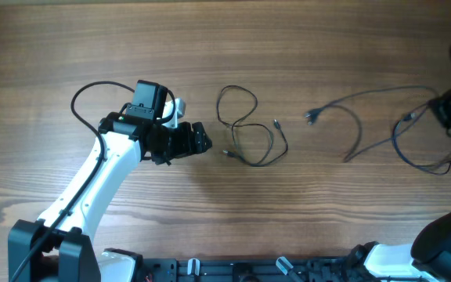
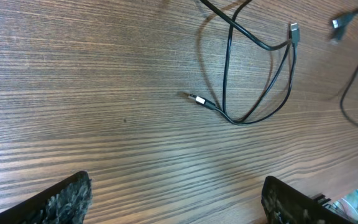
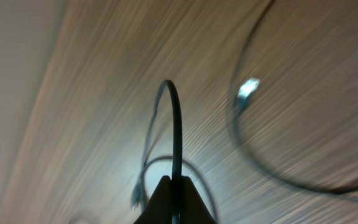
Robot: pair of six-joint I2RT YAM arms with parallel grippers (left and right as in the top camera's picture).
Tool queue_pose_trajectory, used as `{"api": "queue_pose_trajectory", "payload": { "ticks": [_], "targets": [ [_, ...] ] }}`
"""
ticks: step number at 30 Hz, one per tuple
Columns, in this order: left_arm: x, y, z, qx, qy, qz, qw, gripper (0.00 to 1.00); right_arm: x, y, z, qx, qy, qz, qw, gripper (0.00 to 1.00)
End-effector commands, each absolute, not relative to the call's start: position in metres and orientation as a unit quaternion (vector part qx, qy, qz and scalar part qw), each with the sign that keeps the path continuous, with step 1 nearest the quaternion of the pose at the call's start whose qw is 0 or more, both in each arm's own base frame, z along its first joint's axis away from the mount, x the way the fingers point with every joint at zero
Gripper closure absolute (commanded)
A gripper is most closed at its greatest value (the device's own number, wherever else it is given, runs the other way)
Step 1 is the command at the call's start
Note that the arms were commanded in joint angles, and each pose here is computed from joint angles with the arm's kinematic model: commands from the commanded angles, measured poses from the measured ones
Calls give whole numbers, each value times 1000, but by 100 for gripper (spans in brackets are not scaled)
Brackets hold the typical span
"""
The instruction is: Untangle cables
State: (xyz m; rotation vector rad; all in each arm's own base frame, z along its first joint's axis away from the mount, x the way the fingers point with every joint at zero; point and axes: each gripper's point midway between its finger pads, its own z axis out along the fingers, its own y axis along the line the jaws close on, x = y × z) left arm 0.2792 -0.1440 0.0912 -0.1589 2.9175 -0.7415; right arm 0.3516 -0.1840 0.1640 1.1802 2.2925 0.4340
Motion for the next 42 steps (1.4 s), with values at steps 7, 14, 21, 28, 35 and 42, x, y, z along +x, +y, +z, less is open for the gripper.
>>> {"api": "queue_pose_trajectory", "payload": {
  "ticks": [7,14,21,28,35,42],
  "targets": [
    [279,-143,89,-52,967,-242,62,10,300,-282,174,594,752,-100,266,70],
    [281,-144,90,-51,966,-243,66,10,332,-188,157,472,853,74,208,42],
    [282,-144,90,-50,966,-244,70,10,300,-58,98,209,972,92,55,26],
    [280,-133,84,-57,974,-210,69,10,280,-55,57,133,990,27,28,22],
    [281,-131,83,-57,975,-204,71,10,273,-56,20,116,992,16,45,26],
    [280,-131,83,-58,975,-204,70,10,340,-28,81,13,982,108,155,29]
  ]
}}
